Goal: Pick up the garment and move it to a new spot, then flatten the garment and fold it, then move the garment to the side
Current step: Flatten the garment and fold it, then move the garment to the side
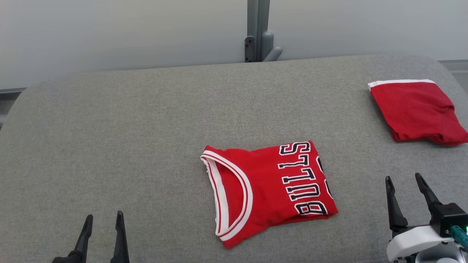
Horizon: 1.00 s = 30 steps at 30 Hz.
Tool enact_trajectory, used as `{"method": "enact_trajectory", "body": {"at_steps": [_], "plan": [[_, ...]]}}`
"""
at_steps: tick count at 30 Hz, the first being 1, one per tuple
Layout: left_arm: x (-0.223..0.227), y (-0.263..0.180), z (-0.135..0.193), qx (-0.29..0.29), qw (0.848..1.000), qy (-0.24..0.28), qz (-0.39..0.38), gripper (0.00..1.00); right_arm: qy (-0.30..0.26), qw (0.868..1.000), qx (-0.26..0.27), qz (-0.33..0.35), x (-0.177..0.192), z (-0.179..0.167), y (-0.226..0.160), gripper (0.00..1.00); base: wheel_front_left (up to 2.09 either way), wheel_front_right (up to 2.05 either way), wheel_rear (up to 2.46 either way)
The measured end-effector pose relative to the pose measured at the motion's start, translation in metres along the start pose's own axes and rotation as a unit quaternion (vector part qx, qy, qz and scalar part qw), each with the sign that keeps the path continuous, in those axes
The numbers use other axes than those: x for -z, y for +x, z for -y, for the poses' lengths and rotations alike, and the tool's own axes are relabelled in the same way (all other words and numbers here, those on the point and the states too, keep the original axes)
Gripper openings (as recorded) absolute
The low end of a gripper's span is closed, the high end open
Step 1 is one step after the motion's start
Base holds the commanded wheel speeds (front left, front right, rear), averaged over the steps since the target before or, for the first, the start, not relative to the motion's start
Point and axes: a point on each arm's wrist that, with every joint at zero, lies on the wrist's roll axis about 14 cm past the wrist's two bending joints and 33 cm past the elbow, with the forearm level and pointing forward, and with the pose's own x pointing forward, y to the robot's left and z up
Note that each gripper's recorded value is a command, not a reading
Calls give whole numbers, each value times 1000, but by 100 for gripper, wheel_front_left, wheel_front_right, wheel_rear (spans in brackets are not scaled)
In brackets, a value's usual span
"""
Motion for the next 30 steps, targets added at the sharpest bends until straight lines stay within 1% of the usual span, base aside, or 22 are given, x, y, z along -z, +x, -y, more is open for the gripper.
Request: {"method": "enact_trajectory", "body": {"at_steps": [3, 5, 7, 9, 12, 14, 17, 19, 23, 24, 25, 27, 30], "plan": [[1, 0, -1, -1, 1000, 0, -2, 100, 2, 1000, 0, -7, 5, -1, 0, 100, 0, 0, 0], [2, 0, -2, -2, 1000, 0, -3, 100, 23, 1000, 10, -15, 11, 0, 0, 100, 0, 0, 0], [2, 0, -3, -5, 1000, 0, -4, 100, 41, 998, -1, -39, 25, -10, 1, 100, 0, 0, 0], [2, 1, -4, -6, 1000, 0, -4, 100, 74, 997, -9, -35, 16, -20, 15, 100, 0, 0, 0], [4, 2, -3, -5, 1000, -2, -7, 100, 86, 995, -37, -30, -12, -27, 42, 100, 0, 0, 0], [5, 2, -4, -8, 1000, -5, -8, 100, 99, 992, -52, -63, -15, -31, 51, 100, 0, 0, 0], [6, 1, -7, -13, 1000, -10, -11, 100, 105, 982, -86, -131, -6, -45, 58, 100, 0, 0, 0], [7, 1, -10, -20, 1000, -21, -12, 100, 134, 971, -103, -168, 0, -56, 63, 100, 0, 0, 0], [8, 7, -10, -21, 999, -26, -12, 100, 125, 955, -126, -239, 27, -71, 66, 100, 0, 0, 0], [10, 7, -11, -24, 999, -26, -14, 100, 133, 951, -126, -249, 33, -75, 68, 100, 0, 0, 0], [14, 6, -17, -33, 999, -29, -21, 100, 130, 942, -140, -277, 46, -87, 68, 100, 0, 0, 0], [15, 8, -20, -38, 999, -29, -24, 100, 135, 932, -148, -303, 59, -98, 67, 100, 0, 0, 0], [17, 12, -20, -39, 998, -29, -25, 100, 123, 923, -153, -332, 77, -104, 67, 100, 0, 0, 0]]}}
